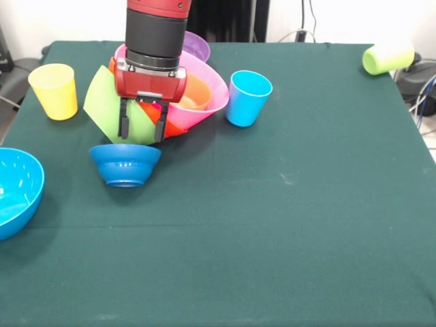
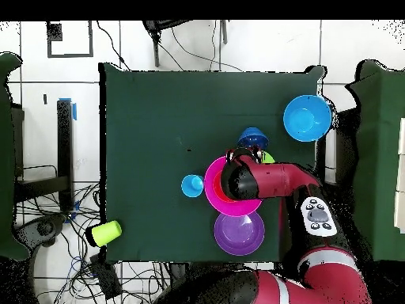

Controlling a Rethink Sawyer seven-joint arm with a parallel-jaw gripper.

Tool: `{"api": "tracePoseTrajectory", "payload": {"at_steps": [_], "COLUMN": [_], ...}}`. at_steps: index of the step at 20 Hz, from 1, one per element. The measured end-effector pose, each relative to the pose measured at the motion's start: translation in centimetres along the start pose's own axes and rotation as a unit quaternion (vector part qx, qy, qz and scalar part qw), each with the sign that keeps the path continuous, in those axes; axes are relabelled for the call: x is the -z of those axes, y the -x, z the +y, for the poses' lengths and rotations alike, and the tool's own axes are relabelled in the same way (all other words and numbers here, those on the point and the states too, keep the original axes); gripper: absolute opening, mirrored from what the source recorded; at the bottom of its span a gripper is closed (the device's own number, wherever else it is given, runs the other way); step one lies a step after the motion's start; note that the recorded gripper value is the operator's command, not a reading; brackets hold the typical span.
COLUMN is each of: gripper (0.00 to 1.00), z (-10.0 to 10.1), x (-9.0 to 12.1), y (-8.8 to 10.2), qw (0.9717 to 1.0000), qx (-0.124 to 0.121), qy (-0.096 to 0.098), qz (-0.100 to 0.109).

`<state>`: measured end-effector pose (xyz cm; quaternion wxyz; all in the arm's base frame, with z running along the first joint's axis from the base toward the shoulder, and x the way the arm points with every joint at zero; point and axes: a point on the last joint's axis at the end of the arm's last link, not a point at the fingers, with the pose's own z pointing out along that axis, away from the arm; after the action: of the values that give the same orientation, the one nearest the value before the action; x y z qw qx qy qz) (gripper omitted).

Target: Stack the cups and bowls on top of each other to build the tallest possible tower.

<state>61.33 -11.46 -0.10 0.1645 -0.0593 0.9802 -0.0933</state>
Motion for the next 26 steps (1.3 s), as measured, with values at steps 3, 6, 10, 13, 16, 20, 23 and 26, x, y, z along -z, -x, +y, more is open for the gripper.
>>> {"api": "tracePoseTrajectory", "payload": {"at_steps": [3,6,10,13,16,20,23,26], "gripper": [1.00,1.00,1.00,1.00,1.00,1.00,1.00,1.00], "z": [0.0,0.0,0.0,-0.1,-0.1,-0.3,-0.7,-1.4], "x": [0.0,0.0,0.0,0.0,0.0,-0.1,-0.2,-0.3], "y": [0.0,0.0,0.0,0.0,0.0,0.0,-0.1,-0.2], "qw": [1.0000,1.0000,1.0000,1.0000,1.0000,1.0000,1.0000,0.9999], "qx": [0.000,0.000,0.000,-0.001,-0.001,-0.003,-0.006,-0.008], "qy": [0.000,0.000,0.000,0.000,0.000,0.001,0.000,-0.002], "qz": [0.000,0.000,0.000,0.000,0.000,0.000,-0.004,-0.013]}}
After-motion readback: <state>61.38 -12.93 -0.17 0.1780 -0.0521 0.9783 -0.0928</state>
